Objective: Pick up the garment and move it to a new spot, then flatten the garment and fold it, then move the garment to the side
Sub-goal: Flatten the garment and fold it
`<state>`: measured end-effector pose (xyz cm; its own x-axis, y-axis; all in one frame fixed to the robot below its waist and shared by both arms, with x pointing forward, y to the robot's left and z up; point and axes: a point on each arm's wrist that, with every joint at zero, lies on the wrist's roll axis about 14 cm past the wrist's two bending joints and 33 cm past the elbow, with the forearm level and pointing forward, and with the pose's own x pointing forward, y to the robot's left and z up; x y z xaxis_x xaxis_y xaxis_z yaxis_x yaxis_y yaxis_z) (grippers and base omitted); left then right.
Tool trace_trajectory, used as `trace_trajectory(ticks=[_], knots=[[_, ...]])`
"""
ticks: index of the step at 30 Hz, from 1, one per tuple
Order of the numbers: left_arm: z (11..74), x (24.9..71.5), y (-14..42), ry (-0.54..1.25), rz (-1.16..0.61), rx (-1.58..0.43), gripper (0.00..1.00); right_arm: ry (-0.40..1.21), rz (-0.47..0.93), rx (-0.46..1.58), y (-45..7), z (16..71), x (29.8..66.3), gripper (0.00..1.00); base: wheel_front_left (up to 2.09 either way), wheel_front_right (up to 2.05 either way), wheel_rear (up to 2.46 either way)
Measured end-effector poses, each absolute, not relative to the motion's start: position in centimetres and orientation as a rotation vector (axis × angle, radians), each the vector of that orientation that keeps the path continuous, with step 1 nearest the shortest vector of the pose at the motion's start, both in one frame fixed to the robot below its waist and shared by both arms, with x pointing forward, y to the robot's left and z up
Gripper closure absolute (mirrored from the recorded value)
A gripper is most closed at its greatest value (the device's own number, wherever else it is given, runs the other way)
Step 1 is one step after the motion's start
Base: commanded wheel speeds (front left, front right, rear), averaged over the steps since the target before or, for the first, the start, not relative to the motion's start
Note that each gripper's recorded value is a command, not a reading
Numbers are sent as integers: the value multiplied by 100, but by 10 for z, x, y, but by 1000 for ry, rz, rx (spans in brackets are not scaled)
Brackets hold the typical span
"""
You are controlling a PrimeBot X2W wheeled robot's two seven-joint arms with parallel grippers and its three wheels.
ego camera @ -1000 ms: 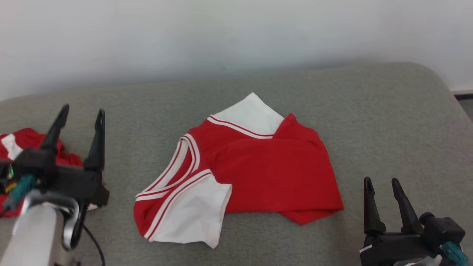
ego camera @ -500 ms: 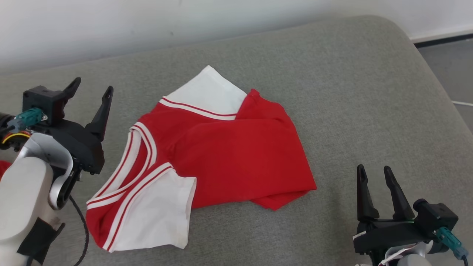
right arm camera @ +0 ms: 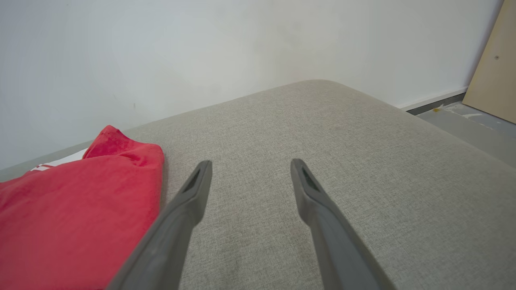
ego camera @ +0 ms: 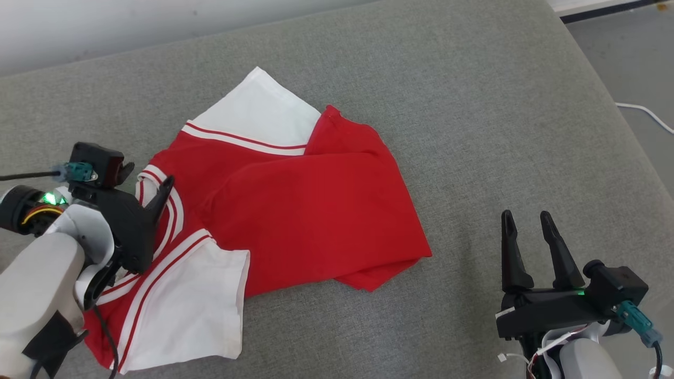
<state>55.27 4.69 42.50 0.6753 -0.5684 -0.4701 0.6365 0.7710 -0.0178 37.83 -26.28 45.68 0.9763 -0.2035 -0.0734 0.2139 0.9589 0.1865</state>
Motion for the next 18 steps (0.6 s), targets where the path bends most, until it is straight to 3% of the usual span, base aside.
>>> trace_trajectory(ticks=[5,6,7,8,18], knots=[[406,549,46,566,-686,158,0,62,-217,191,-265,455,377,0,0,0,0],[403,548,47,584,-684,161,44,62,-218,191,-265,455,377,0,0,0,0],[400,547,47,594,-685,165,64,62,-219,189,-265,455,377,0,0,0,0],[401,548,46,591,-690,174,97,63,-221,187,-266,455,376,0,0,0,0],[476,602,75,254,-563,170,100,42,-219,179,-267,462,379,0,0,0,0]])
